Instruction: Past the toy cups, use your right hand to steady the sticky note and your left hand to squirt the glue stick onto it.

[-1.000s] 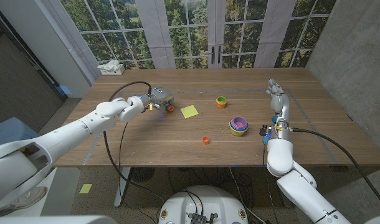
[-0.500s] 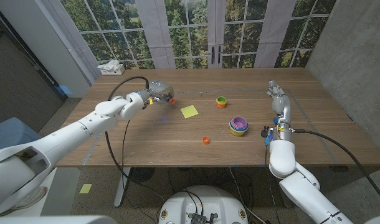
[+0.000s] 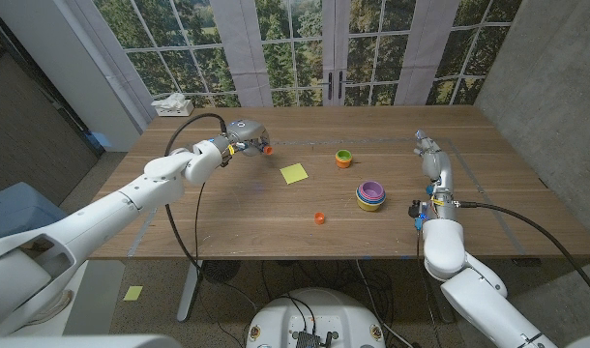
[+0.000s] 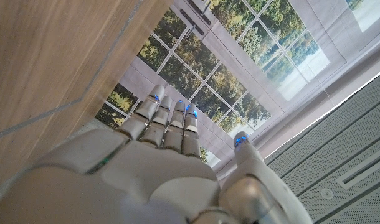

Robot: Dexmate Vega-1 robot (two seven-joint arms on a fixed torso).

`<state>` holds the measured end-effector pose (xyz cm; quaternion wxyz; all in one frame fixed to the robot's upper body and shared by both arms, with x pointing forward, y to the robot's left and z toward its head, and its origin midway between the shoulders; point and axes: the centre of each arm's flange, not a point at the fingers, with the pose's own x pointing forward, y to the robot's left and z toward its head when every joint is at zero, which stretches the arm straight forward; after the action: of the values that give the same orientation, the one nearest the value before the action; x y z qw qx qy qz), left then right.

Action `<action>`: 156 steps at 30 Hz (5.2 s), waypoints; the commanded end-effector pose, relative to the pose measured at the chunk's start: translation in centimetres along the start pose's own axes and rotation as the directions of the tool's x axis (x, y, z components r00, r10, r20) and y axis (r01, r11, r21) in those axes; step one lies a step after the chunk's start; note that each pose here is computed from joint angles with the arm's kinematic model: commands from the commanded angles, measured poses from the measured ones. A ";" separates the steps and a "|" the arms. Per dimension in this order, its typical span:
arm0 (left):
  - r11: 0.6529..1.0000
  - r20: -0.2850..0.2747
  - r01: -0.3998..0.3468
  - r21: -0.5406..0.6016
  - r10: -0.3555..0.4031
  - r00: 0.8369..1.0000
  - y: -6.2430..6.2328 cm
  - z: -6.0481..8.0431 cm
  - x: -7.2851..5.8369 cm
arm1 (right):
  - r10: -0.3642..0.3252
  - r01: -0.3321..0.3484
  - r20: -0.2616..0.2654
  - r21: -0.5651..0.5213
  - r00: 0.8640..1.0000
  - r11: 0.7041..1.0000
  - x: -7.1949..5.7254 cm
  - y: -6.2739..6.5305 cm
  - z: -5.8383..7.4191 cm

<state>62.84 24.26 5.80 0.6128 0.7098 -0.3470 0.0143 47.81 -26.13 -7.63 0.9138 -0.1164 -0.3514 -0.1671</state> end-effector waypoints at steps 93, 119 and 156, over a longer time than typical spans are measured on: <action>0.581 0.107 0.152 -0.800 -0.111 0.988 1.3 -2.2 1.2 | 0.369 -0.331 -0.056 -0.581 0.928 0.744 -0.2 10.0 3.9; 0.470 0.161 0.216 -0.856 -0.154 0.975 1.7 -2.8 2.2 | 0.440 -0.371 -0.056 -0.636 0.896 0.676 -0.7 13.2 3.8; 0.375 0.188 0.270 -0.887 -0.242 0.952 1.3 -3.9 3.2 | 0.551 -0.436 -0.073 -0.702 0.831 0.563 -1.0 18.4 3.4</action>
<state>65.84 26.10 9.26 0.8867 0.3065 -0.2040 -0.2795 51.47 -9.63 -6.62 0.7849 -0.5427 -0.2982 -0.0216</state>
